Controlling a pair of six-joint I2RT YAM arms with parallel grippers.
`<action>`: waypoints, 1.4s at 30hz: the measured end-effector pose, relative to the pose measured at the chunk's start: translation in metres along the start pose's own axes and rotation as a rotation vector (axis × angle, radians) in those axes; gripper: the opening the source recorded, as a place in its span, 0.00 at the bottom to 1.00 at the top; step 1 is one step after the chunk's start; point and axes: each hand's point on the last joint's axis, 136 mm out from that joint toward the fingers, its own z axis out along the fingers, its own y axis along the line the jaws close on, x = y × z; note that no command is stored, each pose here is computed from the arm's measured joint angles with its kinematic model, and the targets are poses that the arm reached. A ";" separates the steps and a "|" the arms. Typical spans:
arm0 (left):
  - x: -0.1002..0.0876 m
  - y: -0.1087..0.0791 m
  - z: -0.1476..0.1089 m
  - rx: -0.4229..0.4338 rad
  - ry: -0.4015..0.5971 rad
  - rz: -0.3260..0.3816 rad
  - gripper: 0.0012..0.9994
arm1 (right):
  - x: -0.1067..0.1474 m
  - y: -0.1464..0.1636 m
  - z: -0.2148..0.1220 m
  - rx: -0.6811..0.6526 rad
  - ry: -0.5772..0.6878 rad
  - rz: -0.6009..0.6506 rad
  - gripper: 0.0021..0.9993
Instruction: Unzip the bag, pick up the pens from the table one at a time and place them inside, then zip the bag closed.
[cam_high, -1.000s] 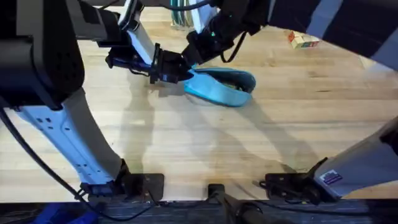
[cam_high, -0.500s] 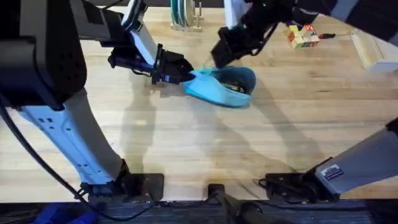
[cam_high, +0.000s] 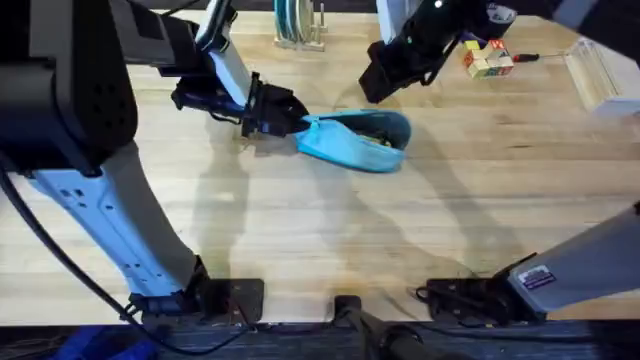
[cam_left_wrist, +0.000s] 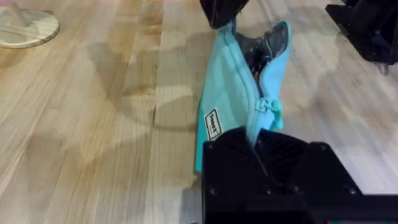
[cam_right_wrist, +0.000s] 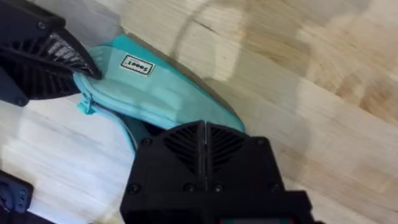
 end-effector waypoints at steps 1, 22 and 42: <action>0.000 0.000 0.000 0.000 0.000 0.000 0.04 | -0.001 0.000 -0.003 0.001 -0.009 -0.003 0.03; -0.003 0.002 -0.002 -0.012 -0.022 0.006 0.99 | -0.004 0.037 -0.073 -0.041 -0.190 -0.025 1.00; 0.018 0.011 -0.035 -0.055 0.125 -0.028 0.99 | 0.016 0.115 -0.072 -0.225 -0.111 0.133 1.00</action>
